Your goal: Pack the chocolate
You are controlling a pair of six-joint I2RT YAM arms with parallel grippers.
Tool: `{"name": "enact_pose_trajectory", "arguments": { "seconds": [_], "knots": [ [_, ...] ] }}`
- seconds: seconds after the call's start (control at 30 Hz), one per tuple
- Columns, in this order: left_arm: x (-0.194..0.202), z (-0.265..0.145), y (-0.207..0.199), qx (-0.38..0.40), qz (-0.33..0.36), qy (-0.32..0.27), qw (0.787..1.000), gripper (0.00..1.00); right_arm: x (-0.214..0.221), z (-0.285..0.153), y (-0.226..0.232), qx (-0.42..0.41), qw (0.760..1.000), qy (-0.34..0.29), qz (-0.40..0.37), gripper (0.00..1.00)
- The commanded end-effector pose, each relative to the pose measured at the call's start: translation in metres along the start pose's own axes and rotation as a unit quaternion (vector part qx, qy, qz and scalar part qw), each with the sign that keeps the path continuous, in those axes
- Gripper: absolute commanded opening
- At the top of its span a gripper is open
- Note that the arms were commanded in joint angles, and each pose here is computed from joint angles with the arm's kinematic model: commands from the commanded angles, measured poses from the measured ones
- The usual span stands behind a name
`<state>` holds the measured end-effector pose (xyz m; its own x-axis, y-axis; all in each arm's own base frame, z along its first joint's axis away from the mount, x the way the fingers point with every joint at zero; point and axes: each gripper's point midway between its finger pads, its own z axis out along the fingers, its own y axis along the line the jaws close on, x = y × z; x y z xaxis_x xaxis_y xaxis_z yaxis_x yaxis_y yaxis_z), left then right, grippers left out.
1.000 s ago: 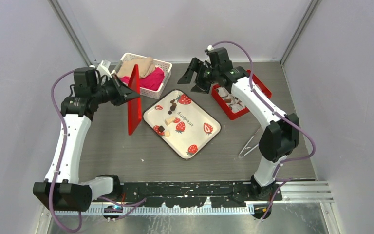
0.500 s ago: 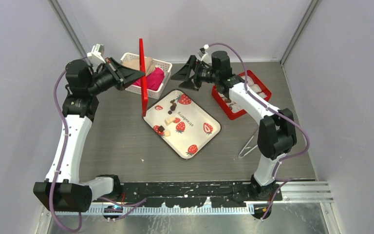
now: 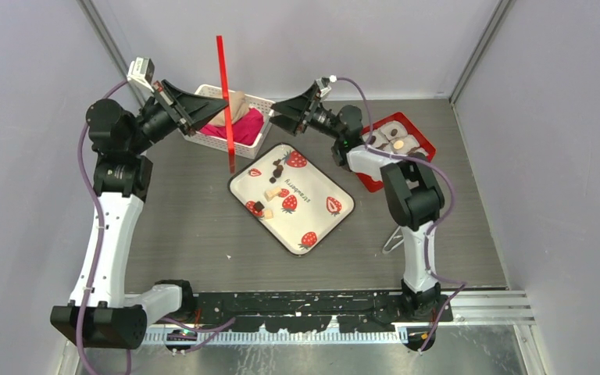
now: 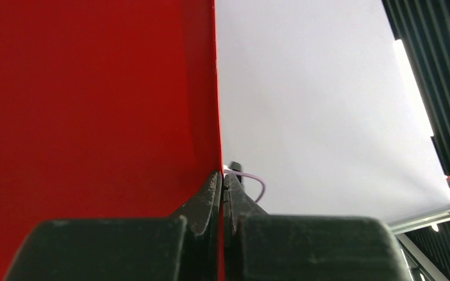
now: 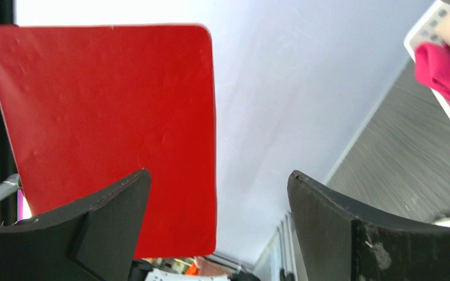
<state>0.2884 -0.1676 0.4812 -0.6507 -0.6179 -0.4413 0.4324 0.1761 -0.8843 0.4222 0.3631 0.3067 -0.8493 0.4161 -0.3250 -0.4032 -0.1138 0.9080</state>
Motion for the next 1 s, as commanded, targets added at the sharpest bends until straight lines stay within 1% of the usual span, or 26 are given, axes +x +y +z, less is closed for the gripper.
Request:
{"name": "enact_pose_trajectory", "arguments": {
  "seconds": [0.0,0.17,0.33,0.53,0.67,0.83,0.97],
  "knots": [
    [-0.002,-0.014,-0.069,0.08,0.049,-0.018,0.995,0.0,-0.005,0.011,0.075,-0.174,0.985,-0.02,-0.009,0.92],
    [-0.002,-0.017,-0.089,0.097,0.038,-0.016,0.994,0.0,0.009,0.031,0.085,-0.2,0.98,-0.005,-0.019,0.95],
    [-0.002,-0.02,-0.106,0.109,0.029,-0.012,0.994,0.0,0.013,0.047,0.088,-0.221,0.975,0.006,0.008,0.97],
    [-0.006,-0.023,-0.124,0.134,0.013,-0.019,0.991,0.0,0.025,0.061,0.117,-0.264,0.964,0.026,0.004,0.99],
    [-0.007,-0.025,-0.14,0.153,0.015,-0.016,0.988,0.0,0.028,0.067,0.117,-0.272,0.962,0.029,0.019,1.0],
    [-0.007,-0.023,-0.141,0.154,0.008,-0.008,0.988,0.0,0.038,0.076,0.121,-0.285,0.957,0.036,0.029,1.0],
    [-0.009,-0.021,-0.137,0.158,-0.005,-0.007,0.987,0.0,0.049,0.079,0.139,-0.306,0.95,0.05,0.028,1.0]
  ]
}}
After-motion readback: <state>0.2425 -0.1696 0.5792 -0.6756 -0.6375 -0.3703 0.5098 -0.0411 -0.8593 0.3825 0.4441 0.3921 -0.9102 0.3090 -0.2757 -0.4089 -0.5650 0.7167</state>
